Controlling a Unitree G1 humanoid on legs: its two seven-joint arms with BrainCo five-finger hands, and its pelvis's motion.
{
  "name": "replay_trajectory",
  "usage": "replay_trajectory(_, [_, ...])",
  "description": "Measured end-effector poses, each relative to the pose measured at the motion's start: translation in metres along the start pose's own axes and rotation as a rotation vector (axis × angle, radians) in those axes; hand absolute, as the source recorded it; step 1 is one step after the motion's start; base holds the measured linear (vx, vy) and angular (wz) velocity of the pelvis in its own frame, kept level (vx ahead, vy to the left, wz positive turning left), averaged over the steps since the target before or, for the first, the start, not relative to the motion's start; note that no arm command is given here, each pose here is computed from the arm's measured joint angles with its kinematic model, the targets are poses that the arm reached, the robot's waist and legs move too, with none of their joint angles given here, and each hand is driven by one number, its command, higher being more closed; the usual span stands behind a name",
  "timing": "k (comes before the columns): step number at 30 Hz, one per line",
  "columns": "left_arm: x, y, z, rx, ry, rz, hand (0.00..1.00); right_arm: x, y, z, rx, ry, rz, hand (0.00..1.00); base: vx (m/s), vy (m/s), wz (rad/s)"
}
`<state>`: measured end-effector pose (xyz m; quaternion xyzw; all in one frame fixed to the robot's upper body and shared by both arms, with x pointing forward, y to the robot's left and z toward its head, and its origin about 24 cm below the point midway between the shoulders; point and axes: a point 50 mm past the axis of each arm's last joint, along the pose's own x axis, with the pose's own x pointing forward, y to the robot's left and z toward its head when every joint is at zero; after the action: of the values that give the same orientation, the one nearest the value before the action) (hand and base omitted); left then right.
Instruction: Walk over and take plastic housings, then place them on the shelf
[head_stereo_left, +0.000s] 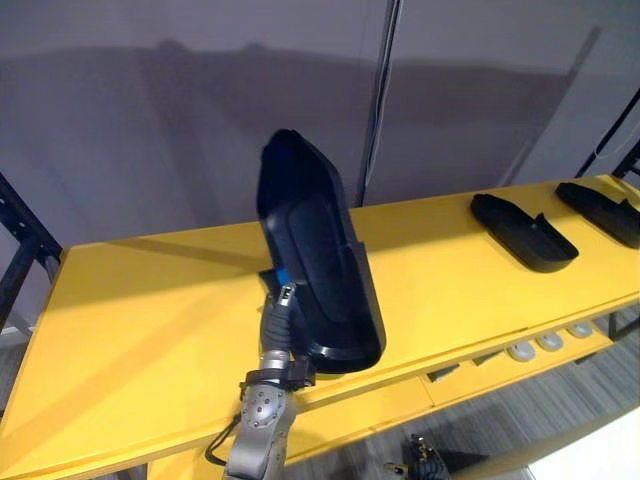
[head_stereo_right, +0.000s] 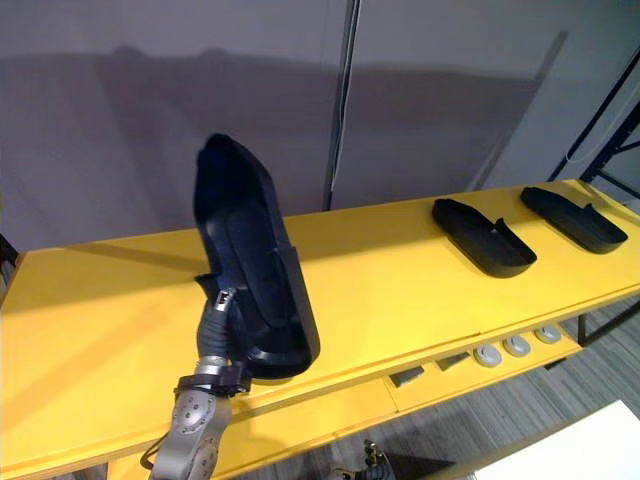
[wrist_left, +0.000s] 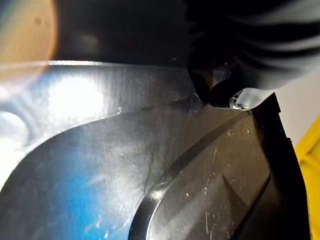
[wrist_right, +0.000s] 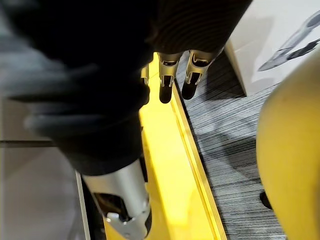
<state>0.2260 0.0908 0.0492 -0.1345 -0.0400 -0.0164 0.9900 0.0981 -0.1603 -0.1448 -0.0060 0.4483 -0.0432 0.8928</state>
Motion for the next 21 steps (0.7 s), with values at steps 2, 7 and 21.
replay_trajectory(2, [0.01,0.0,-0.017,0.031,0.075,-0.008,1.0,0.002,0.0,0.001,-0.01,0.004,0.003,0.0,0.12,-0.101,0.0])
replay_trajectory(7, [0.028,0.005,-0.038,0.102,0.186,0.023,1.0,0.006,0.0,-0.001,-0.025,0.035,0.008,0.0,0.02,-0.085,0.09])
replay_trajectory(21, [0.068,0.019,-0.037,0.123,0.226,0.155,1.0,0.013,-0.008,0.013,-0.046,0.011,-0.007,0.0,-0.15,-0.034,-0.01])
